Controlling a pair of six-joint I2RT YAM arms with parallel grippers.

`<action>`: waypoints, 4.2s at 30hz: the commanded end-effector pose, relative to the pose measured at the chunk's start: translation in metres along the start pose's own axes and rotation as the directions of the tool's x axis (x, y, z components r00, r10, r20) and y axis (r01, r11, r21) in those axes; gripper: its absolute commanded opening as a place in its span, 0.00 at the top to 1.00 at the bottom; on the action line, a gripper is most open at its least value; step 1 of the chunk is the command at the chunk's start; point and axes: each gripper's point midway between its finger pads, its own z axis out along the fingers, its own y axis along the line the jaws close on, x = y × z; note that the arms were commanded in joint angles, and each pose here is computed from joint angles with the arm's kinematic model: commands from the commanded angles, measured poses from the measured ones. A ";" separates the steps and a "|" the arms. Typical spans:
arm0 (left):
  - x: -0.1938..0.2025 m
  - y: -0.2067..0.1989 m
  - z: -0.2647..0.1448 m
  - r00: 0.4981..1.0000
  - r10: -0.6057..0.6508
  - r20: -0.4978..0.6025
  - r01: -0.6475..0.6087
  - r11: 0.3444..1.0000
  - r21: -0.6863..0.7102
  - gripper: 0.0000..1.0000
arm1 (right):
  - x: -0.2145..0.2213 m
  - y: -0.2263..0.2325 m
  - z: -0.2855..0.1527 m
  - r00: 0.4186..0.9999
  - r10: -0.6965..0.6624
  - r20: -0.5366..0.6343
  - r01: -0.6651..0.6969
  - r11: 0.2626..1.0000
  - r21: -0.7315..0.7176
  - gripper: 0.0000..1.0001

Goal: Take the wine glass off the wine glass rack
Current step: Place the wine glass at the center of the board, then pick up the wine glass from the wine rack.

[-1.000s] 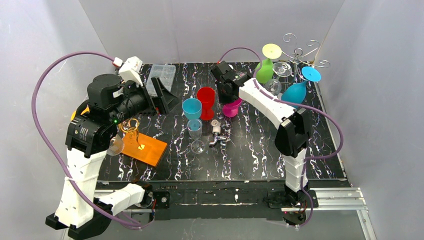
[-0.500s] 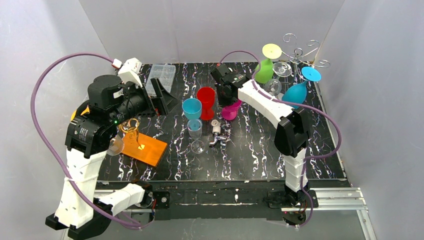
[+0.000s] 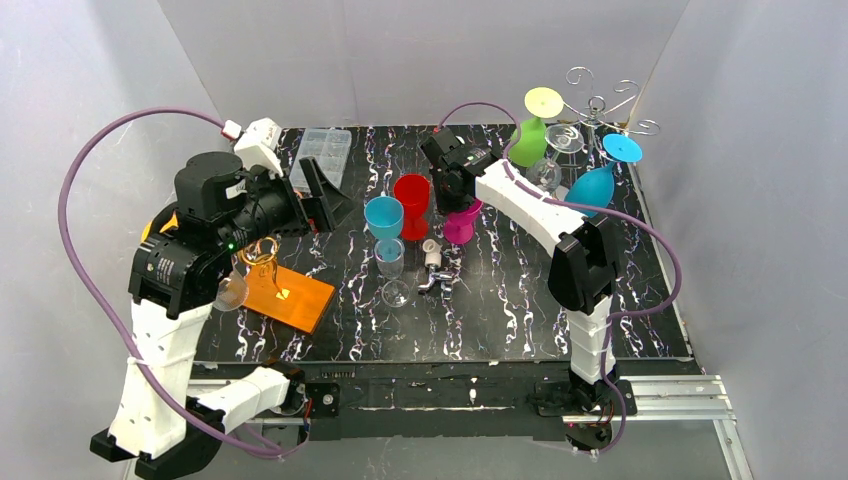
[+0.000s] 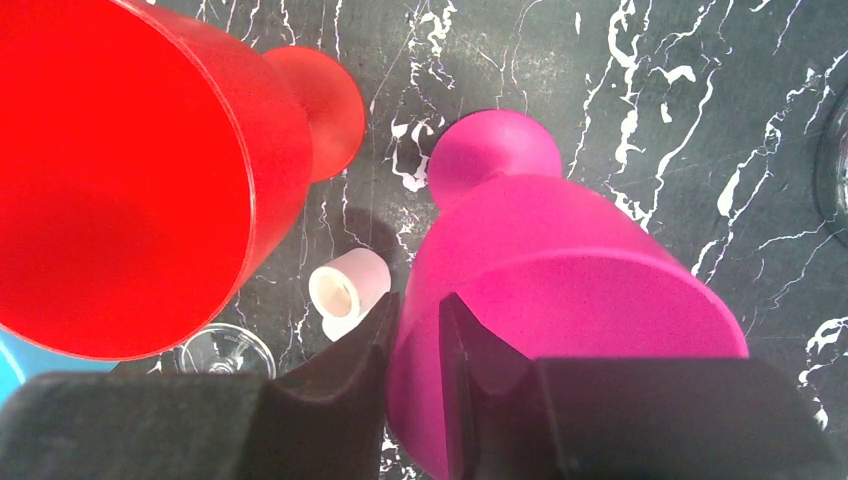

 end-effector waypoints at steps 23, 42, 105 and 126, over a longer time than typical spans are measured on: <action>-0.010 0.020 -0.034 0.996 0.025 0.090 -0.013 0.990 -0.138 0.02 | -0.034 -0.011 -0.072 0.989 0.006 0.147 -0.009 1.000 0.015 0.41; -0.009 0.106 -0.144 0.956 0.035 0.293 0.157 0.779 -0.607 0.02 | -0.042 -0.010 -0.162 0.950 0.011 0.312 0.042 0.986 -0.162 0.02; 0.048 0.193 -0.156 0.994 0.104 0.028 -0.011 0.353 -0.935 0.34 | -0.031 -0.005 -0.175 0.937 -0.033 0.349 0.120 0.966 -0.230 0.02; 0.032 0.179 -0.169 0.991 0.122 0.052 -0.001 0.396 -0.918 0.65 | -0.031 -0.005 -0.172 0.940 -0.033 0.341 0.116 0.967 -0.228 0.02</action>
